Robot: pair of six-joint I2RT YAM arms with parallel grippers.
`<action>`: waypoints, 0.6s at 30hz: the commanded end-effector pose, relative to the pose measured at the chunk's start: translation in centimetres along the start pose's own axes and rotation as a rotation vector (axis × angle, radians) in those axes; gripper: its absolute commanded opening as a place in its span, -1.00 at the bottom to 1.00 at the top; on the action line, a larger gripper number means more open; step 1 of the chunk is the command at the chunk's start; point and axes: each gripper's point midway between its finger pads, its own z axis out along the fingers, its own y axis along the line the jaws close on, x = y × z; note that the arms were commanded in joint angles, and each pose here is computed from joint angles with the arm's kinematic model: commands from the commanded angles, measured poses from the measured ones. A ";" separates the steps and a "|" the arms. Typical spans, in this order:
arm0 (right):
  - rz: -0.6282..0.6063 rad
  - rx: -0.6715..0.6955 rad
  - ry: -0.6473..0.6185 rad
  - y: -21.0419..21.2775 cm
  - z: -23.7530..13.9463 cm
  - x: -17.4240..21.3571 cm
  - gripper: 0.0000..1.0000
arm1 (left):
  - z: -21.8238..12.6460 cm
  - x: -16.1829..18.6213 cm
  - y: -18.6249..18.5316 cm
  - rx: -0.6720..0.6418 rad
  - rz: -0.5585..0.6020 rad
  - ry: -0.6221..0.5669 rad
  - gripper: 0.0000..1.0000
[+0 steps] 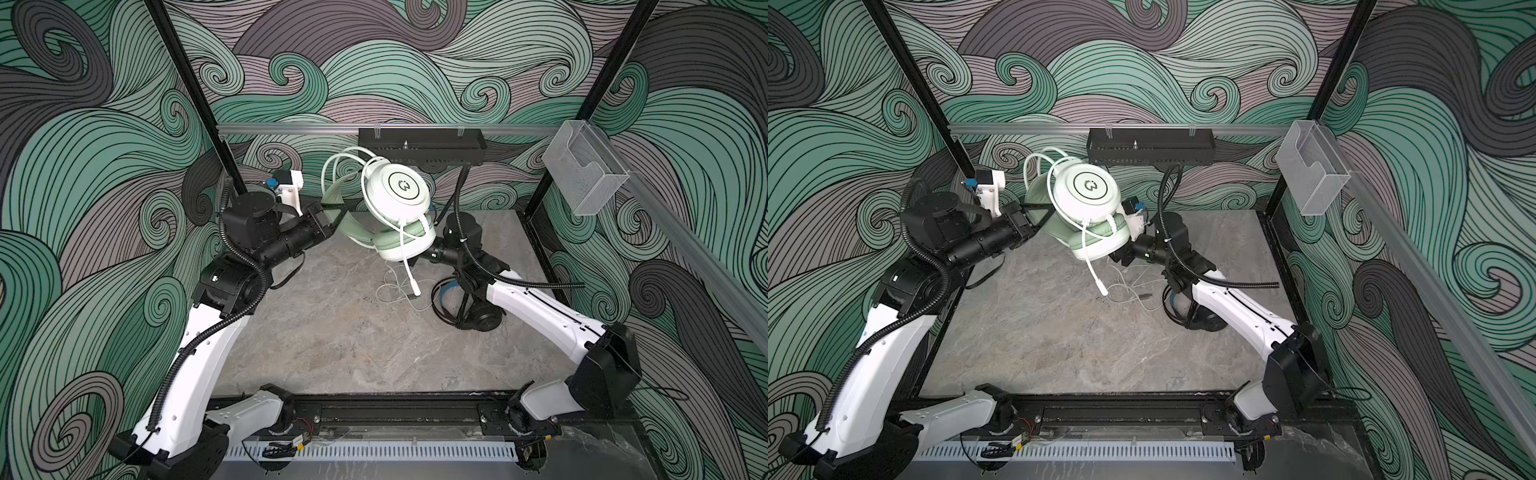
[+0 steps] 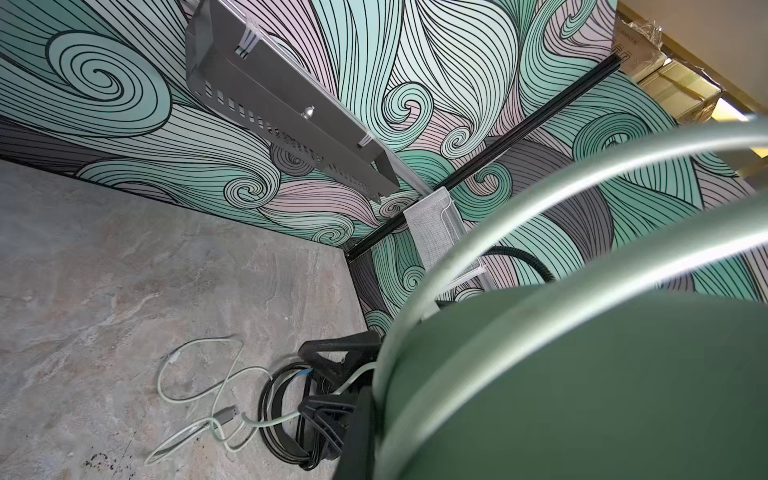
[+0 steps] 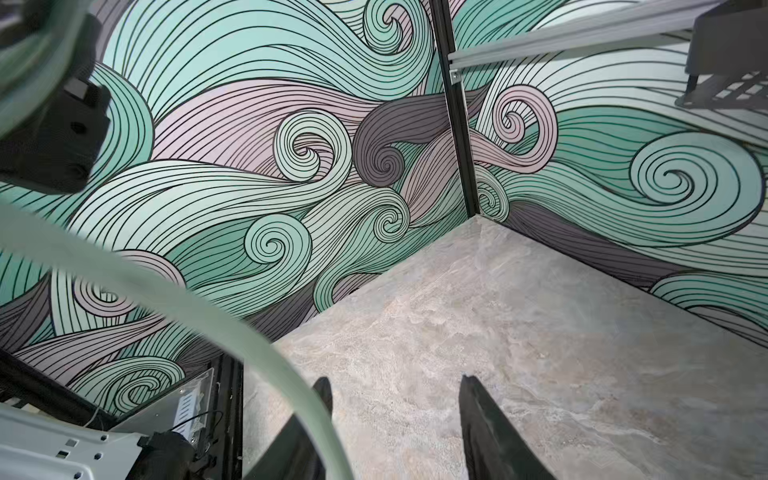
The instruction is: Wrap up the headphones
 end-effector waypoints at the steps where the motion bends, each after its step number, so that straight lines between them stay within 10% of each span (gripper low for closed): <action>1: 0.035 -0.034 -0.016 -0.2 0.6 0.5 -0.02 | -1.7 -2.9 -4.0 0.112 -0.005 -0.105 -1.00; 18: 0.131 -0.015 0.099 -2.0 1.7 6.9 -0.70 | -1.5 -5.5 -3.3 0.098 -0.105 -0.246 -1.00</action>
